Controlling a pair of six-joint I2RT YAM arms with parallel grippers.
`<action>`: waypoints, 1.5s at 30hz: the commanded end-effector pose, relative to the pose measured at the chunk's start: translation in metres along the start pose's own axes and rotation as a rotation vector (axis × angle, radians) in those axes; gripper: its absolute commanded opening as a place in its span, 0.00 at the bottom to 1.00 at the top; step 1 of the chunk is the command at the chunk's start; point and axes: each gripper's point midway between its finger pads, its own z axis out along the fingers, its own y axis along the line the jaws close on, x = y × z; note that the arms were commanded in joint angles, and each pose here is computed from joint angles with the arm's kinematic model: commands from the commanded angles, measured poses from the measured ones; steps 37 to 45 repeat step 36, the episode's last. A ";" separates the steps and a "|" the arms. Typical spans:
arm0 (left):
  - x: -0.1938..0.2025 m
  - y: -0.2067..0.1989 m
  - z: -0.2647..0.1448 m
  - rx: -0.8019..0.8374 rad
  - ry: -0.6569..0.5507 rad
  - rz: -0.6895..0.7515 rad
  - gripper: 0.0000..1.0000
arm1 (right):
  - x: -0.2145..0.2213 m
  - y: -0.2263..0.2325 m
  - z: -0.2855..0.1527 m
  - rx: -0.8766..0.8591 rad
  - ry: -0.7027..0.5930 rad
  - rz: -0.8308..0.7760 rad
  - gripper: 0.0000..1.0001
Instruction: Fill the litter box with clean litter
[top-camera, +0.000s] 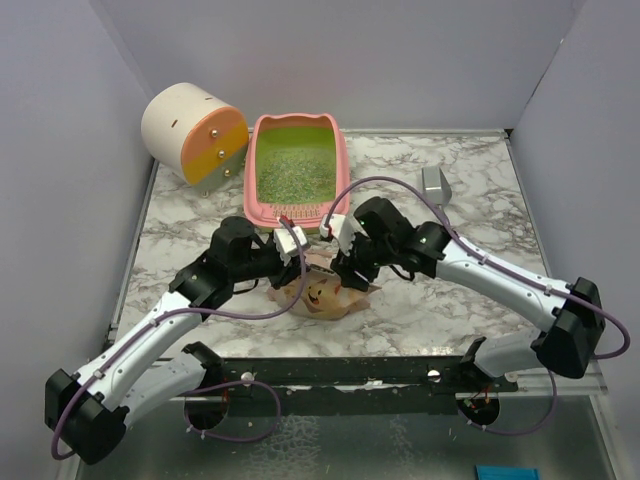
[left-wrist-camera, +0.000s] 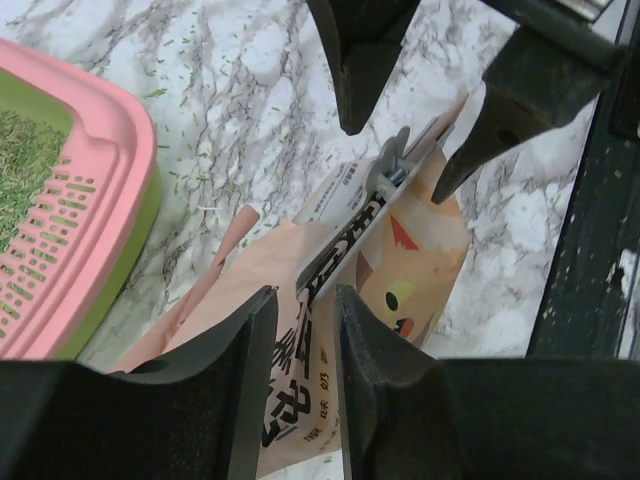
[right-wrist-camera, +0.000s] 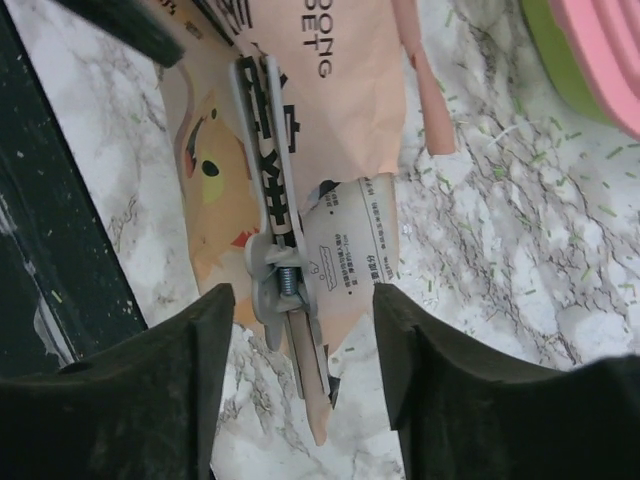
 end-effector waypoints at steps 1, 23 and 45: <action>-0.046 0.027 -0.012 -0.173 -0.141 -0.030 0.38 | -0.028 -0.018 -0.024 0.150 -0.146 0.067 0.60; -0.021 0.236 -0.065 -0.630 -0.136 -0.999 0.48 | 0.012 -0.212 -0.169 0.481 -0.708 0.874 0.73; -0.033 0.209 -0.099 -0.929 -0.236 -0.819 0.49 | 0.026 -0.194 -0.154 0.433 -0.707 0.868 0.72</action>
